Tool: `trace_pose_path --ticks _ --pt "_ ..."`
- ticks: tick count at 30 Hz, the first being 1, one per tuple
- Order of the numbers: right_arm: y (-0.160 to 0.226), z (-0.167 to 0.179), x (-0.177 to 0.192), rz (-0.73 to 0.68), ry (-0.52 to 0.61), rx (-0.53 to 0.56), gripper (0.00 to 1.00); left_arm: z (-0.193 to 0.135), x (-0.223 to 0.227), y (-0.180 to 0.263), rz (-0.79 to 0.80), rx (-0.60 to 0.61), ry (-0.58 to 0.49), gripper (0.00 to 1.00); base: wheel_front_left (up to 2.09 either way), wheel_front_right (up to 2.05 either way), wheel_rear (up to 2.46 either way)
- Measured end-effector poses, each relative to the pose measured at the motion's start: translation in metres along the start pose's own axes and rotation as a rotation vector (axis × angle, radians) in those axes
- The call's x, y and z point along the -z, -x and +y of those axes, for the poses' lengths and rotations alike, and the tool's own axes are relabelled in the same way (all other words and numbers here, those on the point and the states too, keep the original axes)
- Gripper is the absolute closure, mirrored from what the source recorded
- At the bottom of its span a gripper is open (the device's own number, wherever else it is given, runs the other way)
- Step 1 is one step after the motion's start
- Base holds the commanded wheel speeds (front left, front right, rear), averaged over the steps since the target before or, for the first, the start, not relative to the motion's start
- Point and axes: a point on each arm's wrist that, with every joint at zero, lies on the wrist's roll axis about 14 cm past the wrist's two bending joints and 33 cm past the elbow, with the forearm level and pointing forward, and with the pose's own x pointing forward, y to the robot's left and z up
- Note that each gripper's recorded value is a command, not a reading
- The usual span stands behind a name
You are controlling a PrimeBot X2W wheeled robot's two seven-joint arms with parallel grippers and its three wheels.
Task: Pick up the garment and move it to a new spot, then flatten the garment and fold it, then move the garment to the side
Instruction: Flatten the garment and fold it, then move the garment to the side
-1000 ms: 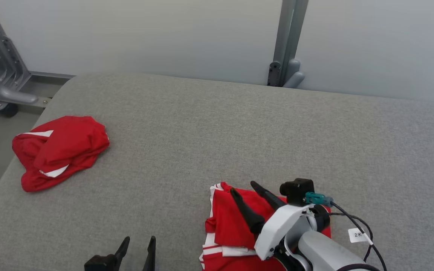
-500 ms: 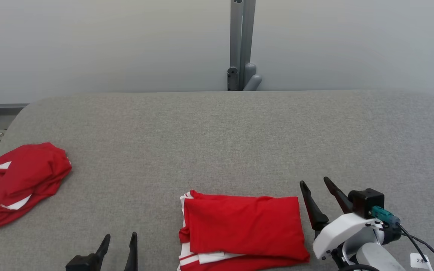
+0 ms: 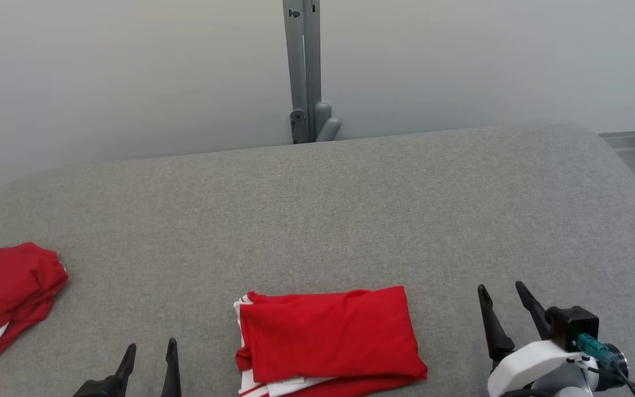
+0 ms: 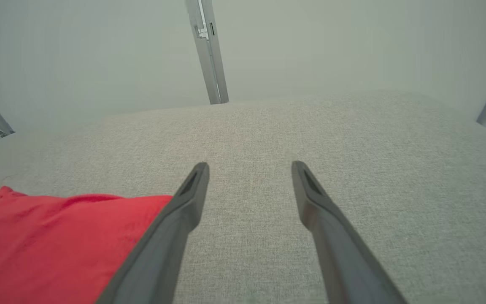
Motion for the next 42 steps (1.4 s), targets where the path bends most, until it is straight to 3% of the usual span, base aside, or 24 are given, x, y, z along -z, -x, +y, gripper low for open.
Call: trace_pose_path --ticks 6,15,25,38,39,40,42 --pt "0.011 -0.013 -0.001 -0.009 -0.006 0.053 0.00 -0.005 -0.003 0.001 -0.010 0.013 -0.004 0.00 0.00 0.00 0.00" --pt "0.011 -0.009 0.005 0.007 0.002 0.042 0.00 -0.005 -0.002 0.002 -0.008 0.010 0.001 0.00 0.00 0.00 0.00" --pt "-0.012 0.031 0.024 0.075 -0.077 -0.069 0.00 0.000 0.007 0.008 0.017 -0.009 0.011 0.00 0.00 0.00 0.00" --pt "-0.022 0.090 0.102 0.359 -0.163 -0.215 0.00 0.029 0.018 0.027 0.046 -0.116 0.025 0.00 0.00 0.00 0.00" --pt "-0.025 0.097 0.107 0.378 -0.169 -0.233 0.57 0.033 0.020 0.029 0.052 -0.130 0.027 0.00 0.00 0.00 0.00" --pt "-0.028 0.100 0.107 0.379 -0.167 -0.242 1.00 0.035 0.021 0.029 0.056 -0.135 0.028 0.00 0.00 0.00 0.00" --pt "-0.034 0.104 0.106 0.376 -0.166 -0.253 1.00 0.037 0.022 0.030 0.060 -0.145 0.029 0.00 0.00 0.00 0.00"
